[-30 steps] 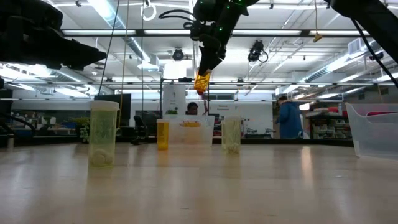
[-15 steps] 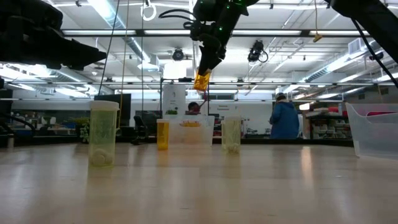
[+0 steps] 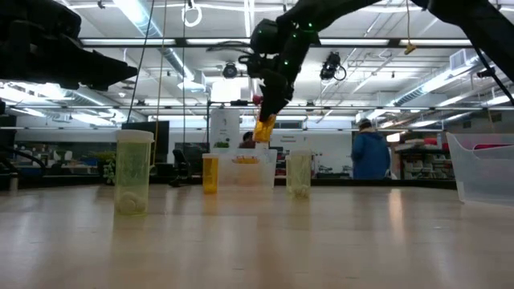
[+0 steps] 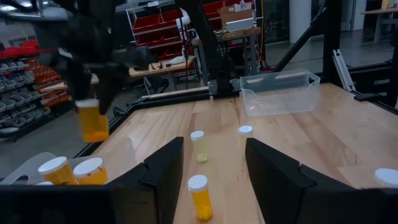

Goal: Pick and place medicine bottles into bin by pill shape (circle, oval)
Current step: Put the orange capsule bottle into the top transparent bin, then move the bottom transparent bin to the middle right of the table

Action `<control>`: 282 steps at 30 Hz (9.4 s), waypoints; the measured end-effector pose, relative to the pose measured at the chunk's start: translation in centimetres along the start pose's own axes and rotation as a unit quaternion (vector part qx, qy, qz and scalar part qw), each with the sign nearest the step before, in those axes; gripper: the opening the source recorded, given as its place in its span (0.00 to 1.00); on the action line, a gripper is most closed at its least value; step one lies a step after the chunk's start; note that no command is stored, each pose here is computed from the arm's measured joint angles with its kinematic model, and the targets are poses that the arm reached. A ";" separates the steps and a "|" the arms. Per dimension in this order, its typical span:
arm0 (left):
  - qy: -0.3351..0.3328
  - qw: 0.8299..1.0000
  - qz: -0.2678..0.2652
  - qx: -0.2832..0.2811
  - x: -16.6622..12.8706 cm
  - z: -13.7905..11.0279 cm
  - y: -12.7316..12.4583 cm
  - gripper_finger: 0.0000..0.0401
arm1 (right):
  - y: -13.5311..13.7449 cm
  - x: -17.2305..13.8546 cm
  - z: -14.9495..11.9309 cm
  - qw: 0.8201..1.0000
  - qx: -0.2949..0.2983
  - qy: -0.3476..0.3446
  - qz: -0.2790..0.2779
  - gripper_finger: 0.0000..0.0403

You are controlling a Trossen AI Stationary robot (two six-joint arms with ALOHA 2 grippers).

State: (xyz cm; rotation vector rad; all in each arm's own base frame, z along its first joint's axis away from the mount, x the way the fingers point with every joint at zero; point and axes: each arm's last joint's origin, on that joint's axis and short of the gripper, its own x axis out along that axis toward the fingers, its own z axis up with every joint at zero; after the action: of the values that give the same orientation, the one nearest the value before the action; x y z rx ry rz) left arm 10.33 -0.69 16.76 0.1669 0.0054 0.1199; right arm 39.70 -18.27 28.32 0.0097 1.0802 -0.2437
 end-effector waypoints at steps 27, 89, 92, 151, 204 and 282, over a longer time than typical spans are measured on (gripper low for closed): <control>0.000 1.000 0.000 0.000 0.0 0.0 0.0 0.44 | -1.0 4.5 -2.6 0.998 0.017 -0.027 0.047 0.58; 0.000 1.000 0.000 0.000 0.0 0.0 0.0 0.46 | -4.5 4.2 0.6 0.999 0.042 -0.026 -0.007 0.58; 0.001 1.000 0.000 0.000 0.0 0.0 0.0 0.45 | -4.4 4.6 0.2 0.999 0.046 -0.017 -0.002 0.58; 0.000 1.000 0.000 0.000 0.0 0.0 0.0 0.44 | -3.4 8.1 -2.2 0.997 0.043 -0.011 0.065 0.63; 0.000 1.000 0.000 0.000 0.0 0.0 0.0 0.45 | 13.7 -1.7 5.2 0.977 -0.167 -0.053 0.118 0.68; 0.002 1.000 0.000 0.001 0.0 0.0 0.0 0.44 | 26.7 -8.9 -9.4 0.994 -0.025 0.088 0.060 0.68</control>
State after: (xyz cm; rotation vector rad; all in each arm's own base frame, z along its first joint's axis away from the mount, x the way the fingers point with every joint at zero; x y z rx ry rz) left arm 10.33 -0.69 16.73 0.1679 0.0099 0.1194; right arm 32.88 10.59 28.72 0.0519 1.2557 -0.1095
